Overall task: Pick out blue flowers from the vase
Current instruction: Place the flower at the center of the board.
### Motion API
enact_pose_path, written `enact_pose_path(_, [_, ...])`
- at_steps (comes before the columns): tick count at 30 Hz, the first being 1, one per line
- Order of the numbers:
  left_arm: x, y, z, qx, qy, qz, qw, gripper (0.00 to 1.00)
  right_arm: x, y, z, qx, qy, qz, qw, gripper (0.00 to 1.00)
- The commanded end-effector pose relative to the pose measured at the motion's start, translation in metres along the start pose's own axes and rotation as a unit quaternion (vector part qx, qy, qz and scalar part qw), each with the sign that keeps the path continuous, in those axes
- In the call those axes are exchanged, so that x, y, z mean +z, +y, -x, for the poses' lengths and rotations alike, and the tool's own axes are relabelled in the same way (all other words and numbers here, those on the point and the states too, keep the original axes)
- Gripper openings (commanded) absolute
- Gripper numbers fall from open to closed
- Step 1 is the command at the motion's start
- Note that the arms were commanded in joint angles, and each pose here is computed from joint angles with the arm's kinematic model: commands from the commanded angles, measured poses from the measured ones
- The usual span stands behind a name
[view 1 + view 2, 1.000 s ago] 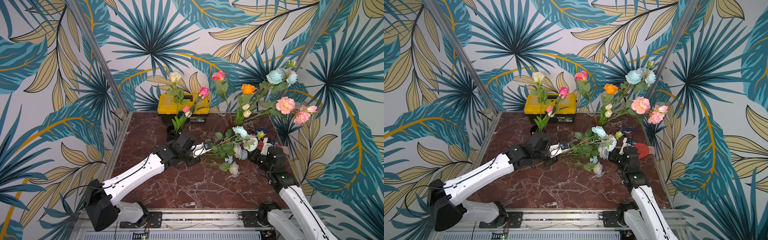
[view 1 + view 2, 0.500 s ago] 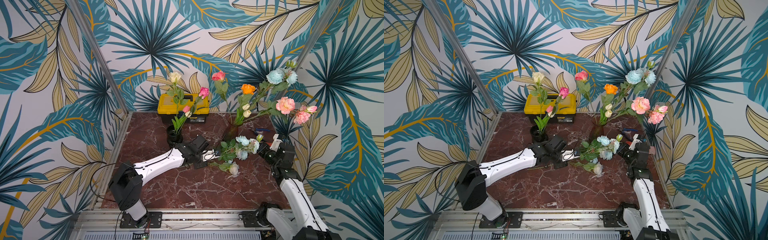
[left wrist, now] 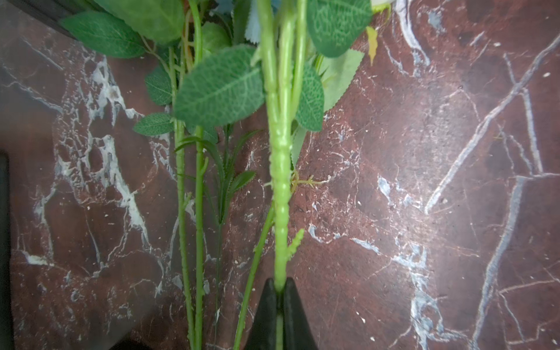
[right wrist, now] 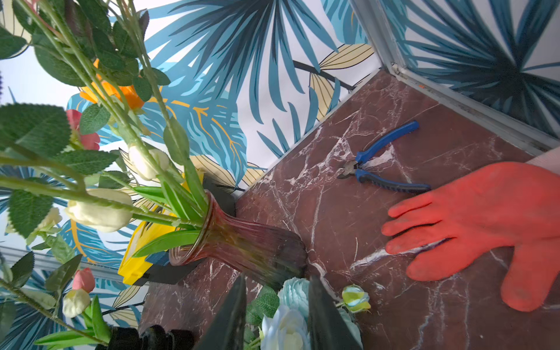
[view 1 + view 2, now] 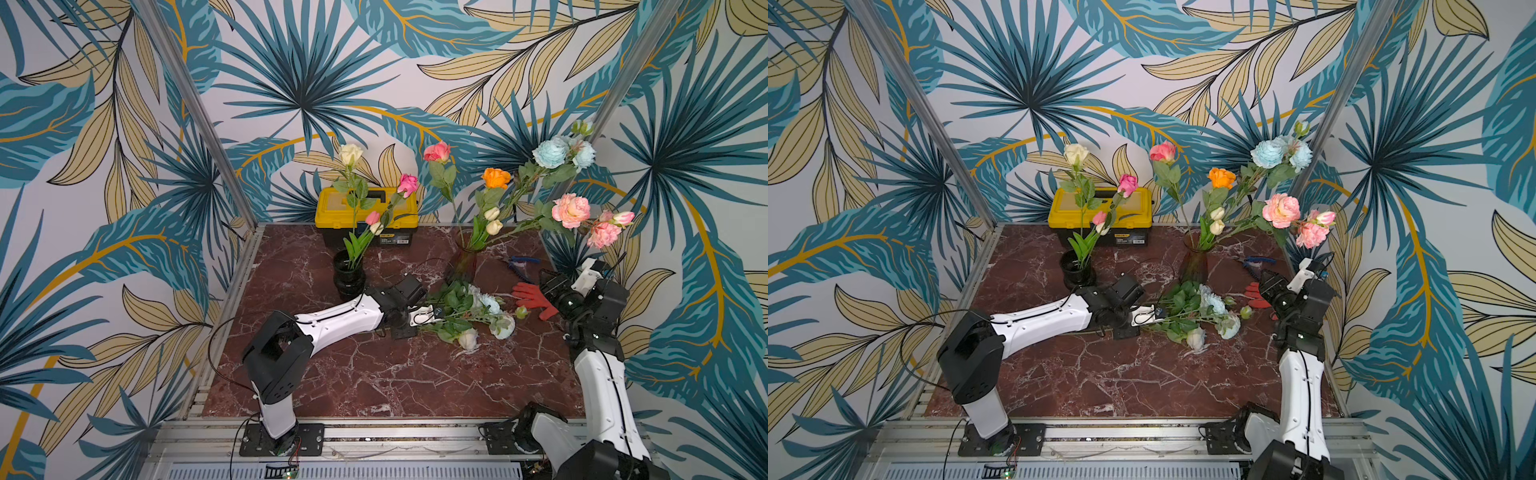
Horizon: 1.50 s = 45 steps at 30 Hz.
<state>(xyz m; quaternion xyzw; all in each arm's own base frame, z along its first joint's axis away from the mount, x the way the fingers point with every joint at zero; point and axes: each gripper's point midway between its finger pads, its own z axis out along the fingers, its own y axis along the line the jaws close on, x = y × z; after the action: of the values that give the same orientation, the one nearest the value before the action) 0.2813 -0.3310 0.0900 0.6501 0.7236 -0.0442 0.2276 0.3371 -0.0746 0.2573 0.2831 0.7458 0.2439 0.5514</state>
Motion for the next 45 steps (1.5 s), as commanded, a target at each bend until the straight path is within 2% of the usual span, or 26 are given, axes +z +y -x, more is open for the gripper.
enact_pose_path(1, [-0.002,0.012,0.013,0.014,-0.014,0.014,1.0,0.0,0.001,0.017,0.0,-0.024,0.021,0.037,0.999,0.35])
enact_pose_path(6, [-0.001,0.017,0.017,0.019,-0.019,0.02,0.999,0.0,-0.003,0.025,-0.001,-0.059,0.036,0.046,0.997,0.35])
enact_pose_path(12, [0.011,0.026,0.015,0.022,-0.014,0.019,0.999,0.0,0.0,0.034,-0.027,-0.099,0.084,0.049,0.99,0.34])
enact_pose_path(20, [0.03,0.024,0.006,0.018,0.002,0.011,1.0,0.01,0.003,0.039,-0.029,-0.108,0.09,0.056,0.989,0.34])
enact_pose_path(22, [0.034,0.022,0.003,0.015,0.006,0.008,1.0,0.14,0.005,0.04,-0.029,-0.108,0.092,0.058,0.988,0.34])
enact_pose_path(24, [0.035,0.02,0.0,0.013,0.009,0.005,1.0,0.22,0.005,0.042,-0.029,-0.11,0.092,0.059,0.988,0.34])
enact_pose_path(28, [0.033,0.019,-0.002,0.011,0.009,0.005,1.0,0.36,0.005,0.046,-0.032,-0.111,0.099,0.068,0.987,0.35])
enact_pose_path(32, [0.028,0.019,0.002,0.007,-0.001,0.004,1.0,0.44,0.005,0.051,-0.038,-0.134,0.11,0.065,0.983,0.35])
enact_pose_path(38, [-0.004,0.028,0.021,-0.028,-0.059,0.005,0.998,0.48,0.008,0.062,-0.04,-0.136,0.116,0.079,0.981,0.35])
enact_pose_path(45, [-0.051,0.039,0.047,-0.089,-0.162,0.008,0.983,0.5,0.031,0.065,-0.029,-0.101,0.094,0.104,0.985,0.35])
